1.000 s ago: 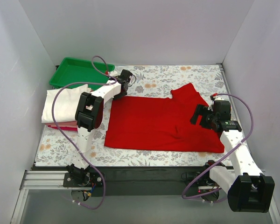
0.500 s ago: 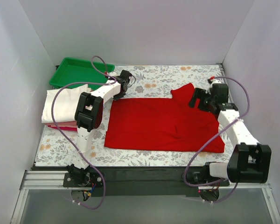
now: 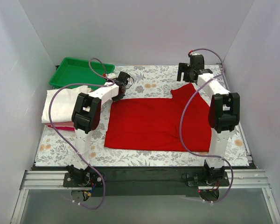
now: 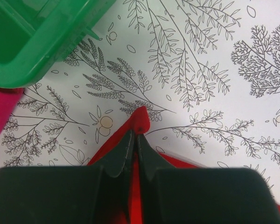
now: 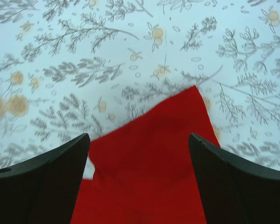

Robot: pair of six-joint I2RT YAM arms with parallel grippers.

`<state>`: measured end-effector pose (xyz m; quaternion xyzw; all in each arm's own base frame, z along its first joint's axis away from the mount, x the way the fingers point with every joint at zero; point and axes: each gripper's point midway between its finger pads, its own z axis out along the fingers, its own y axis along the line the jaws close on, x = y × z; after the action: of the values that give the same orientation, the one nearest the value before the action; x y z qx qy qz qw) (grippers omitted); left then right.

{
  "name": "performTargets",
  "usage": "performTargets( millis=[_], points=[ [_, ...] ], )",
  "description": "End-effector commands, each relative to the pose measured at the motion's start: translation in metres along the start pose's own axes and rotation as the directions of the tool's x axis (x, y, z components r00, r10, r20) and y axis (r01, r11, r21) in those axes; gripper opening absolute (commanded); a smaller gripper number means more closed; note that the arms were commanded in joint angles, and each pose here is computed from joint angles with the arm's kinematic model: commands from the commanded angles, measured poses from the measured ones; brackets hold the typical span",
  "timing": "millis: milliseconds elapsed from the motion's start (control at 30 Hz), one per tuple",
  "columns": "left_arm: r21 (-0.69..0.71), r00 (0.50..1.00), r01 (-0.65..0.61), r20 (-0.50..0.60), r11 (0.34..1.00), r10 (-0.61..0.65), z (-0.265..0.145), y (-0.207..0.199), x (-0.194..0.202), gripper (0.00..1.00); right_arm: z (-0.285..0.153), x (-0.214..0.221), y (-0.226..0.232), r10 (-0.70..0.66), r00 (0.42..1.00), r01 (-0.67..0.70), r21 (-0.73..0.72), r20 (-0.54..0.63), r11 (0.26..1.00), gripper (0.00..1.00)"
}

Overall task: Fold and stack the t-shirts
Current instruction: Fold the tshirt

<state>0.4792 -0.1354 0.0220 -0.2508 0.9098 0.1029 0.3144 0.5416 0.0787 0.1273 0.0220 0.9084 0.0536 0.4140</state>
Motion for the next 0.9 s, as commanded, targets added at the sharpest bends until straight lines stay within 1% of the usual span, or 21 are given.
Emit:
performTargets(
  millis=[0, 33, 67, 100, 133, 200, 267, 300, 400, 533, 567, 667, 700, 767, 833, 867],
  points=[
    [-0.001, 0.998, -0.027, -0.053, 1.000, 0.027, -0.008, 0.012, 0.011, 0.00, 0.028, -0.007, -0.005, -0.041, 0.999, 0.042, 0.068, -0.019, 0.997, 0.91],
    [-0.001, 0.998, -0.028, -0.053, 1.000, 0.028, -0.007, 0.013, 0.011, 0.00, 0.033, -0.002, -0.005, -0.051, 0.998, 0.054, 0.078, -0.046, 0.996, 0.91],
    [0.000, 0.998, -0.028, -0.050, 1.000, 0.028, -0.008, 0.012, 0.011, 0.00, 0.036, -0.013, -0.002, -0.058, 0.998, 0.060, 0.084, -0.026, 0.995, 0.90],
    [-0.001, 0.998, -0.029, -0.051, 1.000, 0.029, -0.008, 0.013, 0.012, 0.00, 0.047, -0.004, -0.007, -0.072, 0.996, 0.077, 0.114, -0.047, 0.991, 0.90],
    [-0.005, 0.998, -0.030, -0.053, 1.000, 0.030, -0.006, 0.014, 0.013, 0.00, 0.050, -0.008, -0.006, -0.078, 0.996, 0.083, 0.122, -0.044, 0.989, 0.89],
    [-0.006, 0.998, -0.031, -0.054, 1.000, 0.030, -0.006, 0.014, 0.014, 0.00, 0.063, 0.009, -0.011, -0.080, 0.993, 0.092, 0.146, -0.089, 0.985, 0.88],
    [-0.017, 0.998, -0.032, -0.053, 0.999, 0.031, -0.003, 0.015, 0.014, 0.00, 0.067, 0.021, -0.015, -0.070, 0.990, 0.089, 0.165, -0.119, 0.982, 0.87],
    [-0.023, 0.998, -0.037, -0.057, 0.999, 0.036, -0.003, 0.016, 0.016, 0.00, 0.070, 0.032, -0.018, -0.068, 0.988, 0.093, 0.177, -0.142, 0.980, 0.86],
    [-0.025, 0.998, -0.036, -0.057, 0.999, 0.035, -0.001, 0.016, 0.017, 0.00, 0.073, 0.048, -0.024, -0.070, 0.982, 0.107, 0.209, -0.177, 0.972, 0.81],
    [-0.043, 0.998, -0.043, -0.048, 0.998, 0.041, 0.000, 0.021, 0.016, 0.00, 0.072, 0.060, -0.026, -0.078, 0.976, 0.124, 0.224, -0.205, 0.967, 0.79],
    [-0.047, 0.998, -0.042, -0.049, 0.998, 0.040, 0.000, 0.022, 0.016, 0.00, 0.073, 0.062, -0.027, -0.084, 0.974, 0.131, 0.221, -0.211, 0.966, 0.75],
    [-0.039, 0.998, -0.035, -0.045, 0.999, 0.033, -0.001, 0.022, 0.015, 0.00, 0.073, 0.066, -0.029, -0.083, 0.971, 0.135, 0.228, -0.224, 0.964, 0.69],
    [-0.034, 0.998, -0.033, -0.046, 0.999, 0.031, -0.001, 0.021, 0.015, 0.00, 0.072, 0.067, -0.029, -0.081, 0.971, 0.134, 0.230, -0.226, 0.964, 0.65],
    [-0.032, 0.998, -0.032, -0.046, 0.999, 0.030, -0.001, 0.021, 0.014, 0.00, 0.070, 0.070, -0.031, -0.076, 0.970, 0.132, 0.237, -0.233, 0.963, 0.62],
    [-0.027, 0.998, -0.034, -0.046, 0.999, 0.033, -0.002, 0.020, 0.014, 0.00, 0.067, 0.070, -0.030, -0.070, 0.970, 0.126, 0.238, -0.231, 0.963, 0.54],
    [-0.024, 0.999, -0.031, -0.043, 0.999, 0.030, -0.003, 0.020, 0.012, 0.00, 0.066, 0.069, -0.028, -0.069, 0.971, 0.123, 0.230, -0.228, 0.965, 0.42]
  ],
)
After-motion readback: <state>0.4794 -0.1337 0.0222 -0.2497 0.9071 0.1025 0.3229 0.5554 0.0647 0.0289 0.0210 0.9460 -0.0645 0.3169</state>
